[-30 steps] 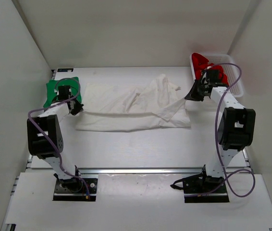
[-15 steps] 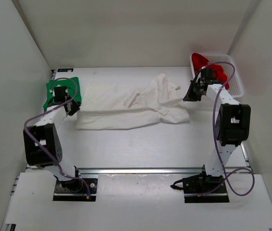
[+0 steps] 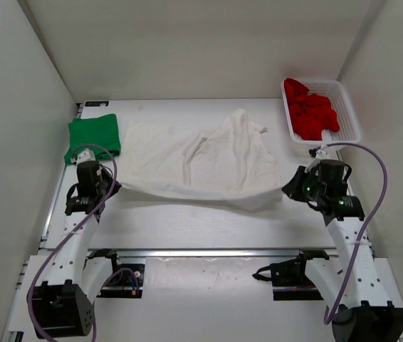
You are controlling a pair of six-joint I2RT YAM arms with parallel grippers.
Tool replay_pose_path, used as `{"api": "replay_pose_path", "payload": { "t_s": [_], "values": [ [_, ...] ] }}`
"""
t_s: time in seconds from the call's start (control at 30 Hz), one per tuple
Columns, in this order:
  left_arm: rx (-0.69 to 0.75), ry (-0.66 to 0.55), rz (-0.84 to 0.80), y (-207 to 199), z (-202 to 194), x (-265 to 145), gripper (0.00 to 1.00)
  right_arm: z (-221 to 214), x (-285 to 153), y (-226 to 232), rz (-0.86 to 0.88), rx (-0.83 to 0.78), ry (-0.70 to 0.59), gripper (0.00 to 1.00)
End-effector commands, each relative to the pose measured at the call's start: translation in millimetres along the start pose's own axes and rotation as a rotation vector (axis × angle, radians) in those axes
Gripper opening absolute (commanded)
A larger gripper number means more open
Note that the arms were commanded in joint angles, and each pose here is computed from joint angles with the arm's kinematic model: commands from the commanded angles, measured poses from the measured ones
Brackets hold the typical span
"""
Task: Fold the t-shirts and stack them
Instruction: Fold the flattened tshirt in 1/3 of the way
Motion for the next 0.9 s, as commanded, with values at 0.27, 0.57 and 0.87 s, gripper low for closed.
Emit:
{"api": "replay_pose_path", "payload": {
  "t_s": [0.27,0.57,0.87],
  "values": [
    [-0.092,0.126,0.049,18.7,-10.6,28.1,0.0,11.9,42.1,-11.6,-0.015,0.053,0.084,0.0],
    [-0.175,0.113,0.034,-5.3,17.2,73.7,0.0,81.9,101.1,-11.3,-0.003,0.061,0.091,0.0],
    [-0.12,0.134,0.088,-15.4,41.9,119.6,0.0,121.2,151.2,-40.0,0.0,0.117,0.099,0.0]
  ]
}}
Point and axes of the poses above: each gripper's point midway between its finger pads, its own x axis out along the fingers, its own y axis along the line the jaws close on, z = x × y, the point moved 7 cm from there along -x, back along the fingers, and after that the axes turned 2 degrees about -x, right-handed, at the moved point
